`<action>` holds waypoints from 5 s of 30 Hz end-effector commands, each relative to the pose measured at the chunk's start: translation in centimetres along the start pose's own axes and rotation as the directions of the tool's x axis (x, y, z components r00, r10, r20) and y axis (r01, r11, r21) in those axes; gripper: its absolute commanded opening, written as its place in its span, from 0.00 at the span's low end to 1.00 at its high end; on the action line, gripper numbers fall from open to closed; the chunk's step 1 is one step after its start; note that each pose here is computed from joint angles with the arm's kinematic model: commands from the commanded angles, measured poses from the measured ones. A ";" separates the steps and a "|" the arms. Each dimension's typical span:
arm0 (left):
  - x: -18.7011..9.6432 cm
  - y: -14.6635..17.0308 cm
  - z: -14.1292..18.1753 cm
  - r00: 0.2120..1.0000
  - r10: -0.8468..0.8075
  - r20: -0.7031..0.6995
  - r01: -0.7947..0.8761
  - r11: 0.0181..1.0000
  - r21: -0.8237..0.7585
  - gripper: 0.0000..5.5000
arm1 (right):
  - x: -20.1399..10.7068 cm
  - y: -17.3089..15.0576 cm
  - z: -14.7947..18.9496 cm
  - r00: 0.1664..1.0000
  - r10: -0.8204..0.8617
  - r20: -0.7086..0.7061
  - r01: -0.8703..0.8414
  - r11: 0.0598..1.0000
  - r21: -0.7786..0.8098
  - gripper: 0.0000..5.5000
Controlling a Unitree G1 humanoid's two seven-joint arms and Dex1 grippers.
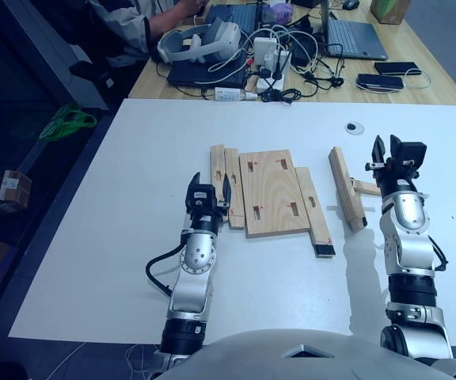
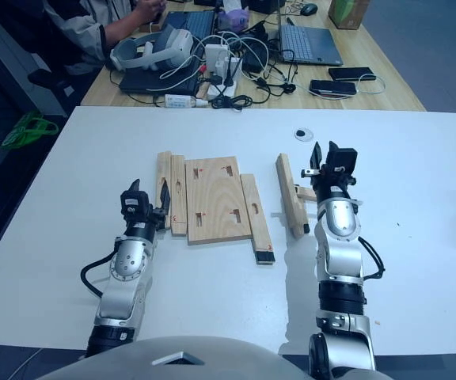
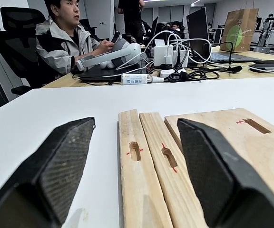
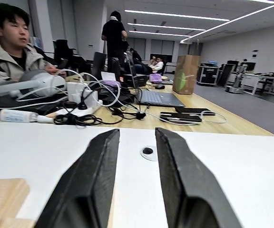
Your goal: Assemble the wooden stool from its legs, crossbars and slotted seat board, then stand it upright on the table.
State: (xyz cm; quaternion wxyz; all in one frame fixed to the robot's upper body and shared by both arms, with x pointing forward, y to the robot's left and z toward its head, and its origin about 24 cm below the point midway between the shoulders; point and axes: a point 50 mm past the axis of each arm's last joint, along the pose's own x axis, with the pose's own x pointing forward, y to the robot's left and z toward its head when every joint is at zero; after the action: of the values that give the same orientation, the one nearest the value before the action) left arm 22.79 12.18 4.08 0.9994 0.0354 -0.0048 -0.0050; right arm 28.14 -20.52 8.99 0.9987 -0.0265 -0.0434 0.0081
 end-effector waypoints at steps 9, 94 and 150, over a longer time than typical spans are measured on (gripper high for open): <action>-0.1 -0.2 -0.4 1.000 0.010 -0.007 -0.010 1.000 0.015 0.59 | -6.1 0.8 -5.1 0.877 0.206 -0.434 -0.183 0.979 0.094 0.48; 7.8 5.7 10.2 0.997 -0.009 -0.074 -0.046 0.704 -0.709 0.18 | -2.2 6.3 -0.6 0.760 0.638 0.124 -0.456 0.659 -0.598 0.63; 9.5 3.2 8.0 0.989 0.133 -0.064 -0.147 0.929 -0.338 0.18 | -2.3 7.8 -0.6 0.832 0.551 0.059 -0.497 0.789 -0.361 0.63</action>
State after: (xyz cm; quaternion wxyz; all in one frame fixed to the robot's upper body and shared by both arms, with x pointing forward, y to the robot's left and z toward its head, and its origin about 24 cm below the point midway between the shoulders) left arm 32.18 13.79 13.19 0.9788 -0.1996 -0.0192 0.0410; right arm 25.72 -12.56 7.32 0.9298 -0.1995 -0.1111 0.2888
